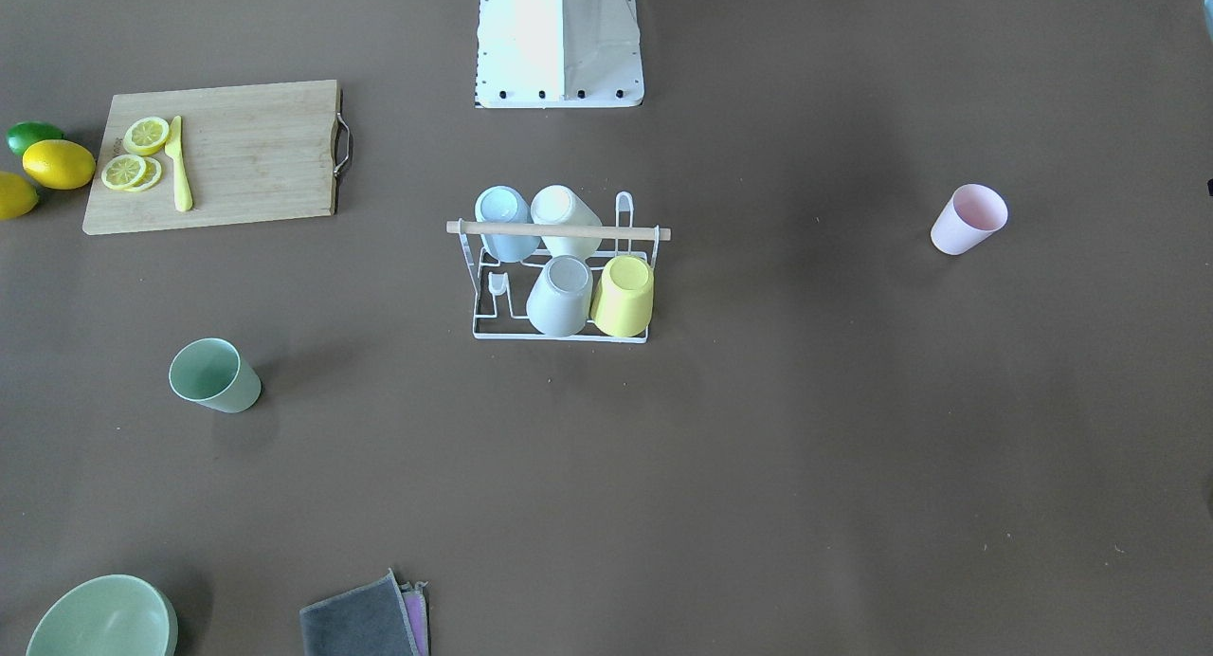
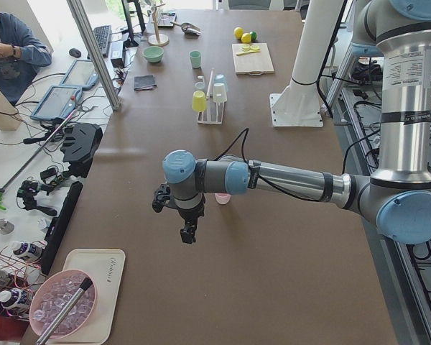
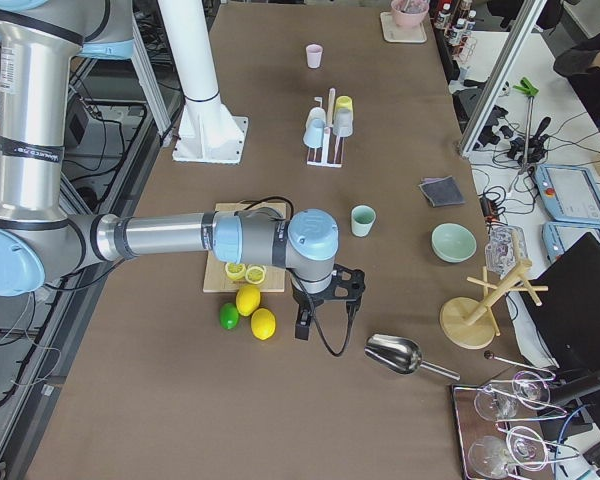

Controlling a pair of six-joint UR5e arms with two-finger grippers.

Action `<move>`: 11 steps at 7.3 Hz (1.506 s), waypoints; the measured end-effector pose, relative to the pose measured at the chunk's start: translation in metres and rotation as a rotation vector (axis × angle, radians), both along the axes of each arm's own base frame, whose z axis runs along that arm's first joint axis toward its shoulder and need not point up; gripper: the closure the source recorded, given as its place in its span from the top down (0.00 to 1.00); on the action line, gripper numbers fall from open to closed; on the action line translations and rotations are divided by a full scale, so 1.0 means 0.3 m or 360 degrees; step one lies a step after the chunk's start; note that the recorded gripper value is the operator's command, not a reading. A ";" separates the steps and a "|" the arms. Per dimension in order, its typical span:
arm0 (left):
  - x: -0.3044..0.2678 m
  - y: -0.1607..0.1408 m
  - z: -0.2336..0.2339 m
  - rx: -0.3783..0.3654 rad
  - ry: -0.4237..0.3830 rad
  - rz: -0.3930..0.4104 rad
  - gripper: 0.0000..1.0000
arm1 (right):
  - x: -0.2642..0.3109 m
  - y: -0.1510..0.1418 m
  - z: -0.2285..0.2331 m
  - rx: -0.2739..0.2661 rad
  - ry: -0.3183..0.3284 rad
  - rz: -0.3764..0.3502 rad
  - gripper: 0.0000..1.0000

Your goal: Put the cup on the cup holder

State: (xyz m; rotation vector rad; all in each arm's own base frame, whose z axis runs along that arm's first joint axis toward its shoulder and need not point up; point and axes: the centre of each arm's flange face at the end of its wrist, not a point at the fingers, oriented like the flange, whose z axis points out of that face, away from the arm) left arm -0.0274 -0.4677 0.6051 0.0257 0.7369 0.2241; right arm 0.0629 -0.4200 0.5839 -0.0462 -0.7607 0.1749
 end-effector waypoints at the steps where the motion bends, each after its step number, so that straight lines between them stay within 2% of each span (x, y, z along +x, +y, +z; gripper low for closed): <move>1: 0.000 0.001 0.001 -0.0001 0.0000 0.0000 0.99 | -0.053 -0.006 -0.069 0.0006 -0.0011 0.0005 1.00; 5: 0.003 -0.027 -0.043 0.0045 -0.0031 0.0007 0.99 | -0.311 -0.055 -0.325 0.0029 -0.0084 -0.0047 1.00; 7: 0.061 -0.146 -0.130 0.0138 -0.0184 0.0072 0.99 | -0.450 -0.117 -0.447 0.0037 -0.0121 -0.0066 1.00; 8: 0.130 -0.199 -0.163 0.0144 -0.0247 0.0136 0.99 | -0.523 -0.144 -0.510 0.0042 -0.0135 -0.0075 1.00; 9: 0.199 -0.246 -0.172 0.0100 -0.0300 0.0202 0.99 | -0.597 -0.166 -0.565 0.0053 -0.0142 -0.0099 1.00; 11: 0.345 -0.330 -0.213 -0.0060 -0.0365 0.0332 0.99 | -0.732 -0.231 -0.622 0.0067 -0.0138 -0.0165 1.00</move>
